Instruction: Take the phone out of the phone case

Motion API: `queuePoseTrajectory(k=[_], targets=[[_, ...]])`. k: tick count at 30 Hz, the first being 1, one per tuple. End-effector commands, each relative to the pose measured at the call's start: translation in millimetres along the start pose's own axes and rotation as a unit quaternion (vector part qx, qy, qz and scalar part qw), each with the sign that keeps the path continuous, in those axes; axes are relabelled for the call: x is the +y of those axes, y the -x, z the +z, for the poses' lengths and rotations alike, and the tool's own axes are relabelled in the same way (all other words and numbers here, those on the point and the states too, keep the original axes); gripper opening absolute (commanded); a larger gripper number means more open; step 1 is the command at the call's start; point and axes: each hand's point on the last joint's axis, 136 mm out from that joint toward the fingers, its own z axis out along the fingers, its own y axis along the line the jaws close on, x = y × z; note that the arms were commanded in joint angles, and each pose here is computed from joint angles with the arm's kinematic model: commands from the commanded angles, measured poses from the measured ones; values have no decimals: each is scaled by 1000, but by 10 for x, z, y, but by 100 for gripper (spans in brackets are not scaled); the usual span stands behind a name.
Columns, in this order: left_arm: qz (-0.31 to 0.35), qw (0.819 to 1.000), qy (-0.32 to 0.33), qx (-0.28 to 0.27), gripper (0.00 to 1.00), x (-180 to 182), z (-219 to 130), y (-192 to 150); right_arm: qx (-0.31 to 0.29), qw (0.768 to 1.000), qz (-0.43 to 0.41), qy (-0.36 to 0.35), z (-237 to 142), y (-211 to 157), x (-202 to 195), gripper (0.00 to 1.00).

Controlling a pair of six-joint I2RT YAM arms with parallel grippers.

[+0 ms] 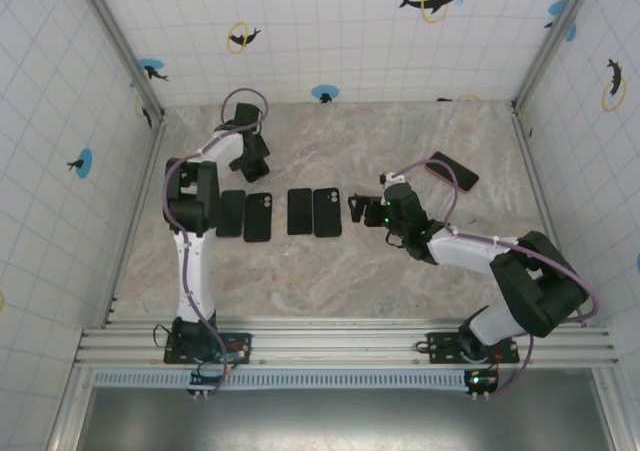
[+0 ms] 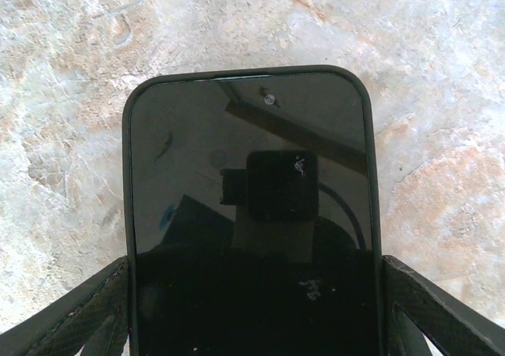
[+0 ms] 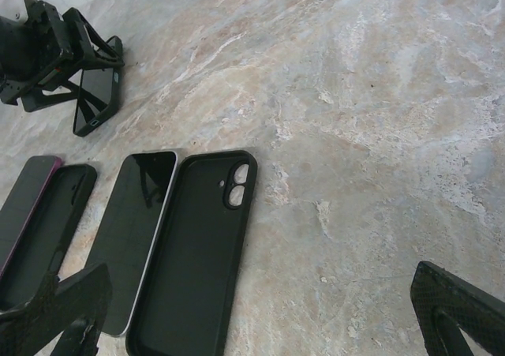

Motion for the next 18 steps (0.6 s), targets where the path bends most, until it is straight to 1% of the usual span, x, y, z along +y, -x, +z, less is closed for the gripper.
queuePoseTrajectory(k=[1, 4, 10, 15, 18], targets=[[-25, 998, -57, -19, 53, -217, -425, 264, -25, 999, 11, 20, -66, 112, 63, 100], [-27, 997, -73, -24, 53, -276, -547, 327, -25, 999, 16, 27, -65, 117, 89, 100], [-29, 994, -105, -20, 52, -351, -780, 310, -31, 997, 33, 57, -66, 171, 203, 99], [-29, 989, -141, -23, 52, -447, -1028, 217, -39, 989, 73, 123, -90, 248, 407, 97], [-23, 987, -158, -21, 52, -495, -1168, 152, -55, 981, 91, 161, -153, 337, 544, 95]])
